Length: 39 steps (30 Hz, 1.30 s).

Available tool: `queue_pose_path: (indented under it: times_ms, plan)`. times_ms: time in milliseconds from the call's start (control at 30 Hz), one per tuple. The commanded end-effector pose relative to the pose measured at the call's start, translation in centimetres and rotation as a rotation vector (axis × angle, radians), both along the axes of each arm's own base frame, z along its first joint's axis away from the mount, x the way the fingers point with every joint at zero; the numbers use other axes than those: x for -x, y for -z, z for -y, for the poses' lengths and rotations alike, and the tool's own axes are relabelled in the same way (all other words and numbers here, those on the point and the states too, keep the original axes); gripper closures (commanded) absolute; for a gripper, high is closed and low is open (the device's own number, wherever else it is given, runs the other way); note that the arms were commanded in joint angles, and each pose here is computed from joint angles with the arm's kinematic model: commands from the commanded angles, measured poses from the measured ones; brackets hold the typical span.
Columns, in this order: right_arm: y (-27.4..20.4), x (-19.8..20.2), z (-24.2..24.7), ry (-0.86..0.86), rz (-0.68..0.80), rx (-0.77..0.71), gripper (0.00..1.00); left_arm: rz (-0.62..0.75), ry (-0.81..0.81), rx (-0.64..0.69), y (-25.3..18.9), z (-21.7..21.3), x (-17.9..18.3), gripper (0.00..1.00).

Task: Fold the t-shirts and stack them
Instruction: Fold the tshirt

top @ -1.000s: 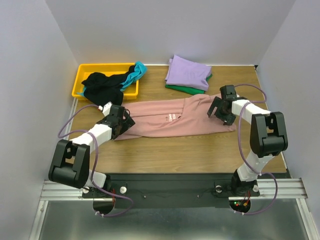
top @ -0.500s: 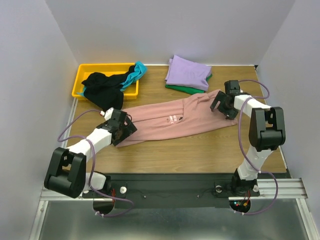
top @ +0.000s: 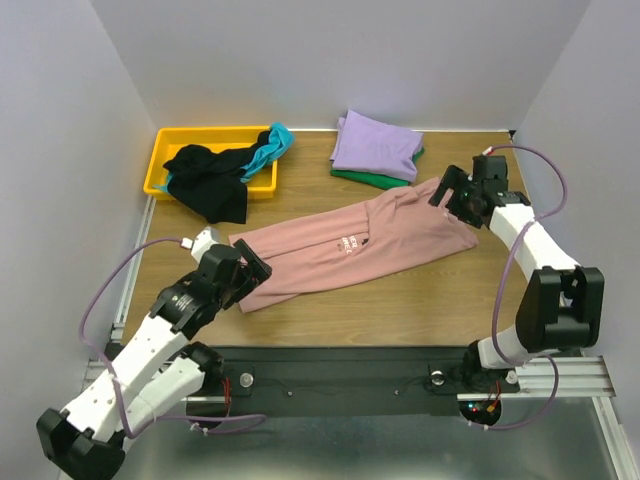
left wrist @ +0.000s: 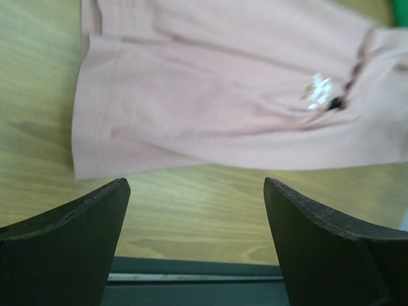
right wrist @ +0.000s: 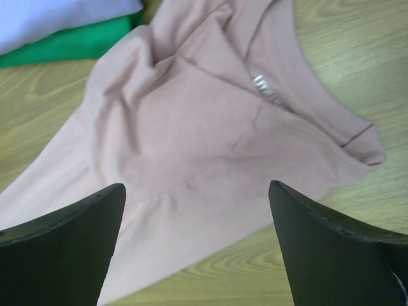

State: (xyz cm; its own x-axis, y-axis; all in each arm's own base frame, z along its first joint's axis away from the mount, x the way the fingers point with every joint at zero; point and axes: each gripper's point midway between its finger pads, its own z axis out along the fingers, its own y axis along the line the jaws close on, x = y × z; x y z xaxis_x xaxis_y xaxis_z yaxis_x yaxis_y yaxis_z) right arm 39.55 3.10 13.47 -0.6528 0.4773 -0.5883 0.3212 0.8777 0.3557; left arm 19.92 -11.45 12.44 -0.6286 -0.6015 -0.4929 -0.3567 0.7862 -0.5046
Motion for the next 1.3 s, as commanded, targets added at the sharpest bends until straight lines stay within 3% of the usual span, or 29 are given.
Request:
queue_pose_path:
  times_ms: [0,167,400,567,800,967,1067,1133,1267]
  plan:
    - [0.5,1.3,-2.3,-0.105,0.001,-0.065,0.00,0.161,-0.070,0.015,-3.6,-0.5,-2.6,0.01]
    - [2.9,1.2,-3.1,-0.136,-0.037,-0.093,0.00,0.254,-0.004,0.020,-5.1,2.1,-6.4,0.01]
    - [7.1,-0.1,-1.1,-0.011,-0.144,-0.030,0.00,0.103,0.102,-0.055,-0.7,5.7,-9.8,0.02]
    - [10.4,2.2,1.6,0.065,-0.241,0.088,0.00,0.021,0.091,-0.102,2.0,5.0,-9.6,0.02]
    - [13.3,7.1,6.5,0.228,-0.371,0.101,0.00,-0.008,-0.030,-0.163,2.4,0.9,-8.3,0.02]
    - [10.4,7.4,8.3,0.279,-0.320,0.140,0.00,-0.034,-0.087,-0.164,3.6,-1.9,-7.8,0.01]
    - [6.8,5.2,7.3,0.173,-0.226,0.115,0.00,-0.013,-0.101,-0.135,3.4,-2.8,-8.5,0.02]
    - [4.4,4.4,5.4,0.086,-0.166,0.087,0.00,0.009,-0.091,-0.123,3.1,-2.9,-9.3,0.02]
    - [-0.8,3.1,-0.5,-0.081,-0.042,0.216,0.00,0.024,-0.087,-0.146,3.1,-3.3,-10.9,0.02]
